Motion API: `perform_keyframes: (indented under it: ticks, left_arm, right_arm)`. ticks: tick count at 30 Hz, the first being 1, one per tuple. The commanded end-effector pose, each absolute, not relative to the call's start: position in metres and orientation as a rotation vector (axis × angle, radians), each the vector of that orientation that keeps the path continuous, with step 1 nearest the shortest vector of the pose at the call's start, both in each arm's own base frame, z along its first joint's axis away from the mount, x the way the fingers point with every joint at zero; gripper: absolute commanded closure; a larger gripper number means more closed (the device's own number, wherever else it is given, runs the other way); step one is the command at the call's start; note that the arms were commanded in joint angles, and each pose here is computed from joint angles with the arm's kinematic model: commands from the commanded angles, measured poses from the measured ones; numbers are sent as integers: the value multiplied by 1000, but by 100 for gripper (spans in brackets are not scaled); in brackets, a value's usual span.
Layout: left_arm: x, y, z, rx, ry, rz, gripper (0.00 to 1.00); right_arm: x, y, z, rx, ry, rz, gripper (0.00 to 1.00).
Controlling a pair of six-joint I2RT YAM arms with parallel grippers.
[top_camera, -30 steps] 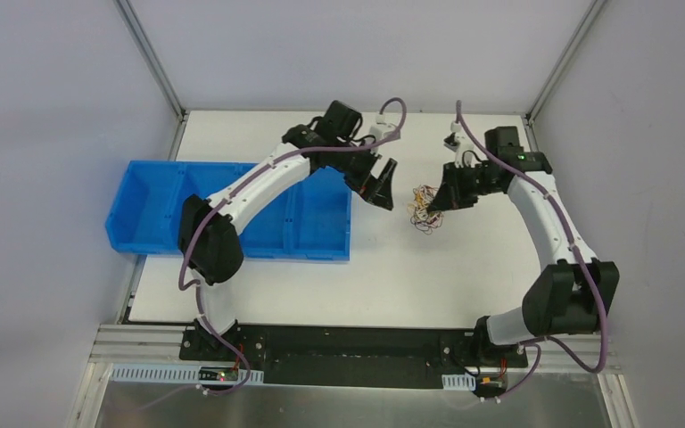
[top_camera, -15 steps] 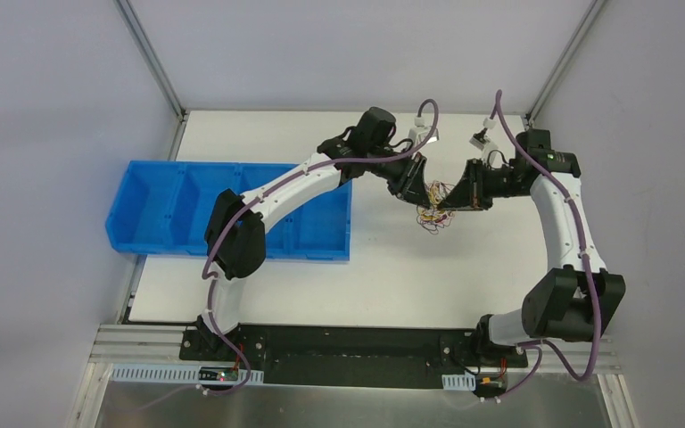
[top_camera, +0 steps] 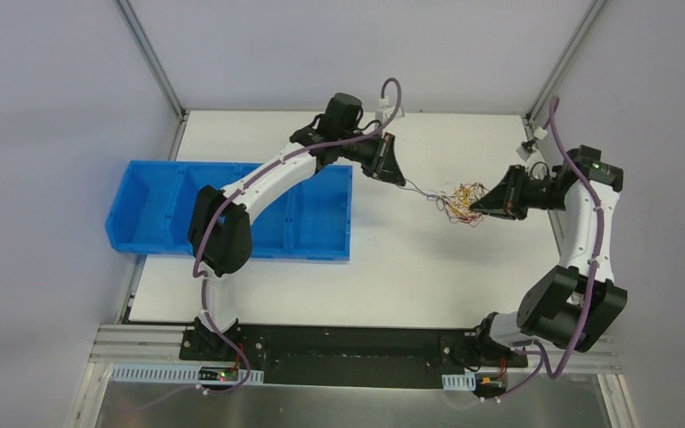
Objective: Untangle the cables
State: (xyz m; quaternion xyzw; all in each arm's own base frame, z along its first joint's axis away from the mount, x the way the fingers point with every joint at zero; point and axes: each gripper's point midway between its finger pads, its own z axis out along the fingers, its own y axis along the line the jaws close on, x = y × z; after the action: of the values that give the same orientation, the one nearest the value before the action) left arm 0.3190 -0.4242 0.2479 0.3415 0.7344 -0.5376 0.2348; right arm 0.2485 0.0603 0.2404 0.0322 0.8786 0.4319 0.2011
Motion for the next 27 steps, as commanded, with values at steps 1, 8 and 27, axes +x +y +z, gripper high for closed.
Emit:
perform_keyframes:
  ticks: [1,8,27]
  left_arm:
    - [366,-361,264,779,2049,-1223,100]
    - [366,-343,252,845,2059,-1080,100]
    - [260,-495,297,1205,1766,-1563,14]
  right_arm:
    - [223,28,239,103,2523,1078,100]
    - [214,3,252,137,2500,1090,100]
    - [203,98,277,-327,2402,1327,88]
